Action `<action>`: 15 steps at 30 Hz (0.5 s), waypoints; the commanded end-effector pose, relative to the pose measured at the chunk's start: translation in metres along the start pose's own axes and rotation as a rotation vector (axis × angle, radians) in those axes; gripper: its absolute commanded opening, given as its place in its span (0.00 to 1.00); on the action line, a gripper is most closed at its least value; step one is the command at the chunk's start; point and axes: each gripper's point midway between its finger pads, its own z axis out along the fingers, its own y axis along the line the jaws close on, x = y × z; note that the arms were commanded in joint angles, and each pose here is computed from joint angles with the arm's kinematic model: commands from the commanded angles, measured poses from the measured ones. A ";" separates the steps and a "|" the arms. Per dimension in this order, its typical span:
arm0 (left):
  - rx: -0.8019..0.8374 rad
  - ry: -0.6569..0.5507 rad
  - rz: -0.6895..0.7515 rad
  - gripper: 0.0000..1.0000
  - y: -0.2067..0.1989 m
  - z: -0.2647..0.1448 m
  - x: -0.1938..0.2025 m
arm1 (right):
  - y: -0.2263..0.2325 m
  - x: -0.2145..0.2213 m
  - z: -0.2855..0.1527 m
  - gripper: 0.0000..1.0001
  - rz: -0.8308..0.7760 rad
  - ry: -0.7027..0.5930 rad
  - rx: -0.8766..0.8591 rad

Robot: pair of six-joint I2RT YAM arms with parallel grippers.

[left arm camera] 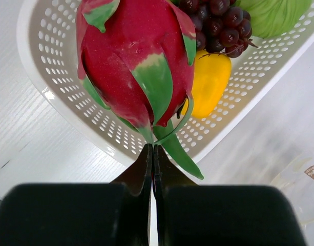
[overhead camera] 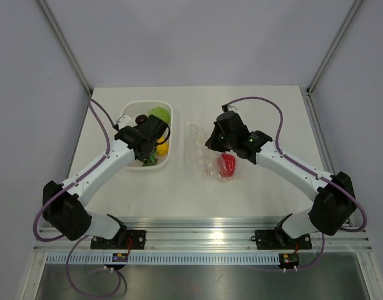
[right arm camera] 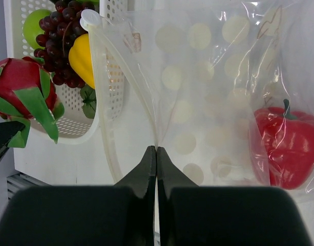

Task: Place the food in the zip-top bag and seal the zipper
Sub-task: Pick up the fake fruit from the bin.

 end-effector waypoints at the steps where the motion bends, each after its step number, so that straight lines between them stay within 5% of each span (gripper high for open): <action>1: 0.141 -0.080 -0.061 0.00 -0.021 -0.029 -0.038 | 0.019 -0.013 -0.003 0.00 0.000 -0.039 -0.052; 15: 0.536 0.098 0.190 0.00 -0.068 -0.107 -0.041 | 0.044 -0.022 -0.001 0.00 0.005 -0.054 -0.100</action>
